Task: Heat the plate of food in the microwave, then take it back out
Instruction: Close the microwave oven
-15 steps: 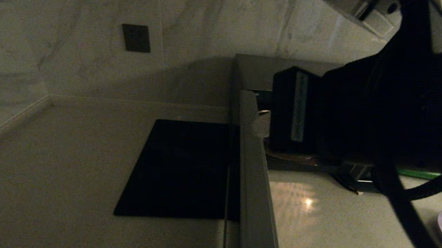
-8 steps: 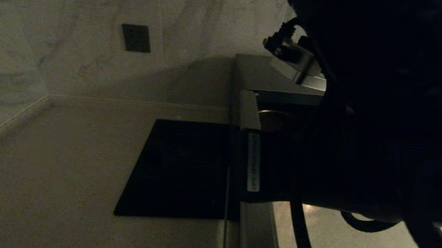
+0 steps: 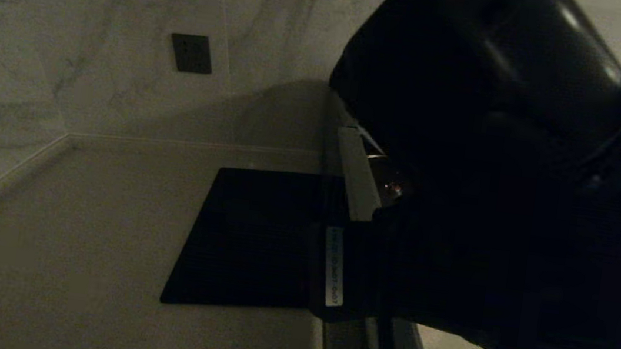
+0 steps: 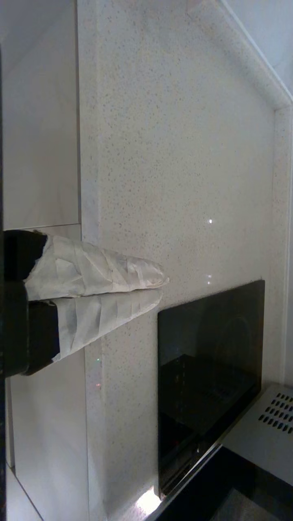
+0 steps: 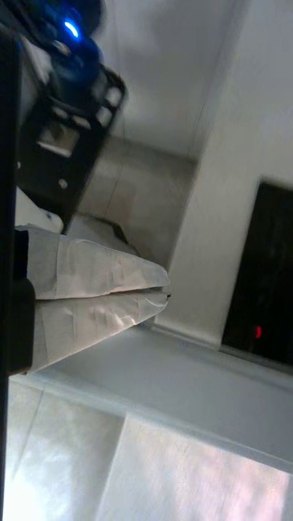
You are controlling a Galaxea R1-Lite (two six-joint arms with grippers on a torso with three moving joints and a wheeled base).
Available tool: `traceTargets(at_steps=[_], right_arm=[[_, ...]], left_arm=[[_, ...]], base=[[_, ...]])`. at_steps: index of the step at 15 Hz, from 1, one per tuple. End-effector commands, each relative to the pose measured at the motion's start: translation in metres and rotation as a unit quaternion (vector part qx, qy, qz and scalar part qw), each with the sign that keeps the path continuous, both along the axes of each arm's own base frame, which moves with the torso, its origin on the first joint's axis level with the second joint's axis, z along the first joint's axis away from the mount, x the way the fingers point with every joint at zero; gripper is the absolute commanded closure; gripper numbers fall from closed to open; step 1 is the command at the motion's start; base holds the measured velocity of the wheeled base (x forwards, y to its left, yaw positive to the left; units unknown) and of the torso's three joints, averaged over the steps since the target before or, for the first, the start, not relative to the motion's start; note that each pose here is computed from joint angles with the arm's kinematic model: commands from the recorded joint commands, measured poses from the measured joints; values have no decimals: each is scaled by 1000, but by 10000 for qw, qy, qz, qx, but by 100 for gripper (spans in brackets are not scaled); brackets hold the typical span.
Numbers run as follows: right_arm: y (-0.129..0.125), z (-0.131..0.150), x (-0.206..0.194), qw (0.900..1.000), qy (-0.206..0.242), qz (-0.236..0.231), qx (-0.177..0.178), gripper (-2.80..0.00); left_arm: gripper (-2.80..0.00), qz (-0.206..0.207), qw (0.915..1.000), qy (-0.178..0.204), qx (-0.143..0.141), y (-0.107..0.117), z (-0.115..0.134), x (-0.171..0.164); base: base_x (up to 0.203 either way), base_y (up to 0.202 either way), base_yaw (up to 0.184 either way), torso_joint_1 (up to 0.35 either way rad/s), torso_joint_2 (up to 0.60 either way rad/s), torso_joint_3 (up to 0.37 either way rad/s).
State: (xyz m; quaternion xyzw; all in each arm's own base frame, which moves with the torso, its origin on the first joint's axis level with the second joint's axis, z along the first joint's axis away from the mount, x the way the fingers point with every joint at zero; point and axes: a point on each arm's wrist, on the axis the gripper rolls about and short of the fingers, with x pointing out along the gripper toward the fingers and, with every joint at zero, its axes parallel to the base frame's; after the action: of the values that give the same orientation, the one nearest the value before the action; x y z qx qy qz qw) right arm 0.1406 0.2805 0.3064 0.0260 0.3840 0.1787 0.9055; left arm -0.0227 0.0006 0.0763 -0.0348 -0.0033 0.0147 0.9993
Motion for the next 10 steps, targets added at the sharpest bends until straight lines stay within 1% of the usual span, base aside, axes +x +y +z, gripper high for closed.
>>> traceTargets(at_steps=[1, 3, 6, 7, 10], right_arm=[[0, -7, 4, 9992, 105, -385, -99, 0], [-7, -10, 11, 9969, 225, -747, -132, 0], [-16, -9, 23, 9927, 84, -1199, -127, 0], [-20, -10, 25, 9910, 117, -1323, -174, 0], [-28, -11, 32, 9846, 230, -1726, -136, 0]], left_arm=[[0, -2, 10000, -3, -5, 0, 0, 0], [0, 5, 10000, -3, -5, 0, 0, 0], [0, 5, 10000, -3, -5, 0, 0, 0], [0, 0, 10000, -3, -5, 0, 0, 0], [0, 0, 10000, -3, -5, 0, 0, 0]], base=[[0, 0, 0, 0, 0, 0], [0, 0, 0, 0, 0, 0], [0, 0, 0, 0, 0, 0], [0, 0, 0, 0, 0, 0], [0, 0, 0, 0, 0, 0]])
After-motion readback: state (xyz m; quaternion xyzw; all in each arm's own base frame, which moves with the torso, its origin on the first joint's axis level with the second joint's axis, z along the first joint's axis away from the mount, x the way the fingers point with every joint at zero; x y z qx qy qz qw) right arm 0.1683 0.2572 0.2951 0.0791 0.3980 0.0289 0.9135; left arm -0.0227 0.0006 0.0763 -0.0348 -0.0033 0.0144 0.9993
